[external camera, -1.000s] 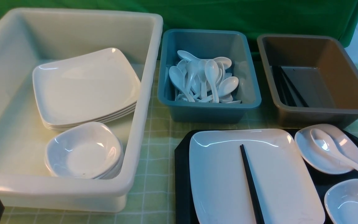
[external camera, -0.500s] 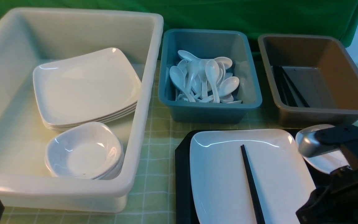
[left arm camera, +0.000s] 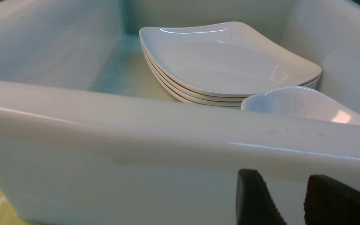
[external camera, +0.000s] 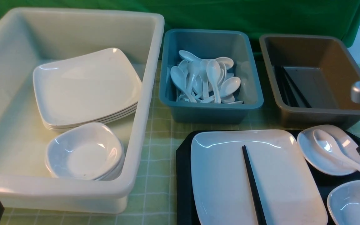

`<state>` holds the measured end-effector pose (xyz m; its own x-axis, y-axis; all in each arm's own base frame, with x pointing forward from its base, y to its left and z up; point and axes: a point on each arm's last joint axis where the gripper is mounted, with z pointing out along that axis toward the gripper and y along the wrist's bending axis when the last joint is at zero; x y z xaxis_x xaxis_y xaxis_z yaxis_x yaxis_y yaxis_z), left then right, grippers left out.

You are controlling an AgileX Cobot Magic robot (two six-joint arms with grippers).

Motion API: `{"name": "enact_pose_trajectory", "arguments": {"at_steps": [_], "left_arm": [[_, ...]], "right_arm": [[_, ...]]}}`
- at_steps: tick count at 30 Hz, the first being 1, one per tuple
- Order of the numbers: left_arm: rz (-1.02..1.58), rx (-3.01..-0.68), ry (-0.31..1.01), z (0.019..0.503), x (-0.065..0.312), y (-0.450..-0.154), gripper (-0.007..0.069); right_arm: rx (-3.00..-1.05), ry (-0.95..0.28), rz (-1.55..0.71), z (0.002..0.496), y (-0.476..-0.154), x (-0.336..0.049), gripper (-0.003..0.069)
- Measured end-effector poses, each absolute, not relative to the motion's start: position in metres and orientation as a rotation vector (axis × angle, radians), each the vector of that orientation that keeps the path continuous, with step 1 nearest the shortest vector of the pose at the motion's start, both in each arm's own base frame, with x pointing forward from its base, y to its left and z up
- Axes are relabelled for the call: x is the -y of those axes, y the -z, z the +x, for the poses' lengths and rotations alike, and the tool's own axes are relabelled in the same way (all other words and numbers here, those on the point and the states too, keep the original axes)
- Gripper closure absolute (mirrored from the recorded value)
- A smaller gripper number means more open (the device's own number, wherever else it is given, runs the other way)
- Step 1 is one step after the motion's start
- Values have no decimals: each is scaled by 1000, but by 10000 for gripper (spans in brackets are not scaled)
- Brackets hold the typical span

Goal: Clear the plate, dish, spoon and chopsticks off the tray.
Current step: Use the right arm to grab a soup spoon from the plate

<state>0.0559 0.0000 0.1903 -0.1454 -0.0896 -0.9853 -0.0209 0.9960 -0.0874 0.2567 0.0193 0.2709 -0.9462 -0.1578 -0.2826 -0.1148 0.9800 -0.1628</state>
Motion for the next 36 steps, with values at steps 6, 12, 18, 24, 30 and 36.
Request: {"name": "enact_pose_trajectory", "arguments": {"at_steps": [6,12,18,24,30,36], "left_arm": [[-83,-1716,60,56,0,-190,396],[-83,-1716,60,56,0,-190,396],[-83,-1716,60,56,0,-190,396],[-83,-1716,60,56,0,-190,396],[-83,-1716,60,56,0,-190,396],[-83,-1716,60,56,0,-190,396]], "right_arm": [[-2901,204,-171,288,-226,-9,426],[-2895,189,-266,309,-194,-12,310],[-2869,180,-321,319,-178,-14,307],[-2837,177,-367,325,-171,-15,317],[-2840,180,-386,325,-172,-15,477],[-2859,172,-367,319,-182,-15,538]]}}
